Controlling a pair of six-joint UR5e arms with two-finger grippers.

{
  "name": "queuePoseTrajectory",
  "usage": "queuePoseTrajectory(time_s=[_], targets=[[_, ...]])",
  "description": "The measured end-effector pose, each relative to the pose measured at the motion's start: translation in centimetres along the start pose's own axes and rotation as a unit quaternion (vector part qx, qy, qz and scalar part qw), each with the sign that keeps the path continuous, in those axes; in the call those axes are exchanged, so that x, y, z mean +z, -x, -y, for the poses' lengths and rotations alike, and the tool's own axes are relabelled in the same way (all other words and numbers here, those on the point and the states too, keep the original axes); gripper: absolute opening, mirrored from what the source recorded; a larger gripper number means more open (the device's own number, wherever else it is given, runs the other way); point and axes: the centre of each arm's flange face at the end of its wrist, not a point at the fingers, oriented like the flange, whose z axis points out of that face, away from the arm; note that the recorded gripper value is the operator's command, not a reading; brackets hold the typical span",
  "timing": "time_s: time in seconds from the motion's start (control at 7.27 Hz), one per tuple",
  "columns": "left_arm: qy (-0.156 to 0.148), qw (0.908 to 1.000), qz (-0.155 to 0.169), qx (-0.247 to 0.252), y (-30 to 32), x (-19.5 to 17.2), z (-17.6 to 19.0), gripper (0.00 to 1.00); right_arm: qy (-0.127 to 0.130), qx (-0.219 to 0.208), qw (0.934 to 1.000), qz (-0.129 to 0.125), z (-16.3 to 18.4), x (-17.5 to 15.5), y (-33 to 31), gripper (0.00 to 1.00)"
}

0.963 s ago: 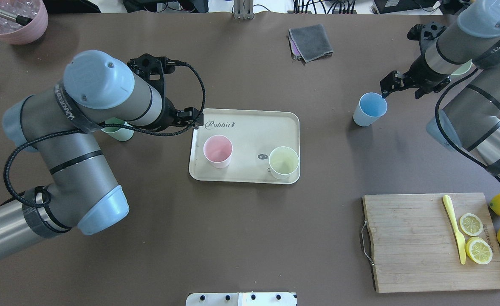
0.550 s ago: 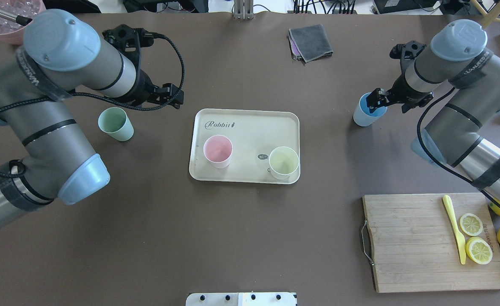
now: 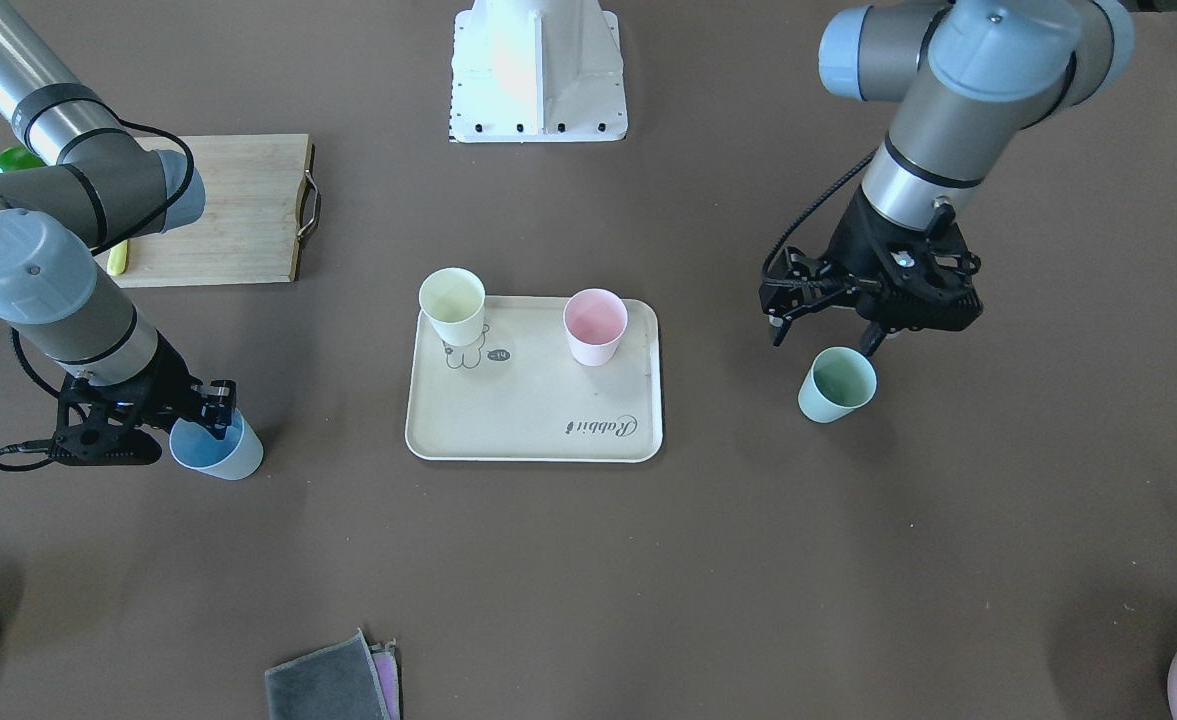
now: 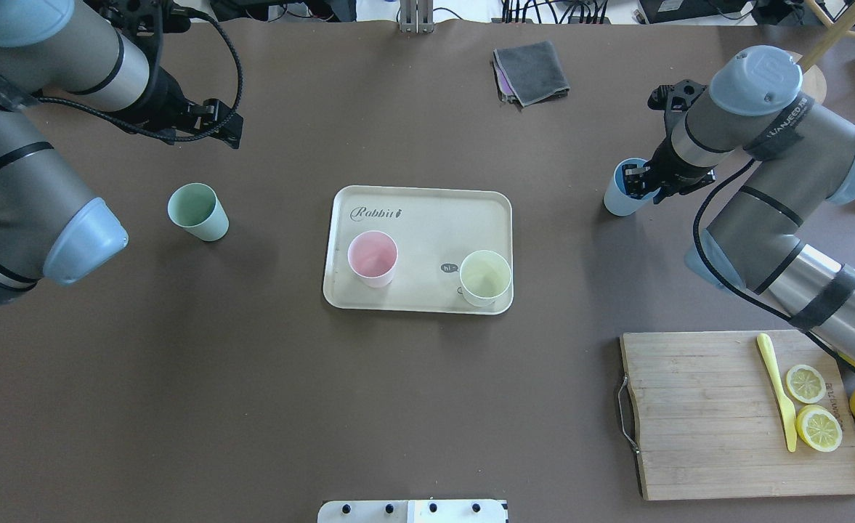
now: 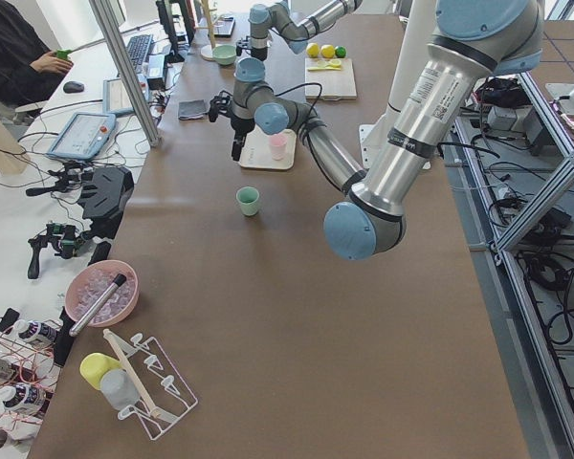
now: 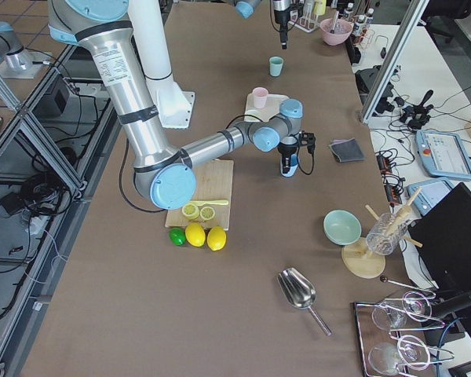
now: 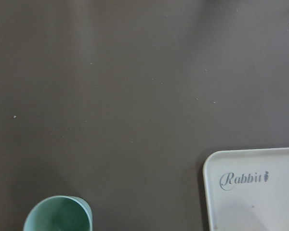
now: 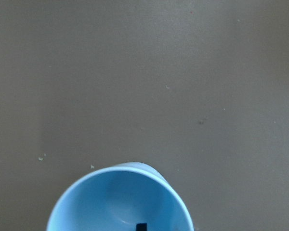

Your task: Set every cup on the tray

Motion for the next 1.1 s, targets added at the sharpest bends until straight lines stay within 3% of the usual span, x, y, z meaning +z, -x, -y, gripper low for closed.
queuePoseTrajectory(time_s=[0.28, 0.55, 1.1], targets=[[0.0, 0.9999, 0.007, 0.015, 4.5, 4.4, -0.1, 0.98, -0.007, 0.01, 0.9997, 0.022, 0.8, -3.6, 0.4, 0.0], [-0.009, 0.9997, -0.004, 0.022, 8.6, 9.2, -0.6, 0.98, -0.004, 0.026, 0.9992, 0.032, 2.1, -9.2, 2.8, 0.0], [-0.011, 0.9998, -0.012, 0.015, 11.1, 10.2, -2.7, 0.98, -0.007, 0.036, 0.9982, 0.047, 3.9, -14.2, 5.1, 0.0]])
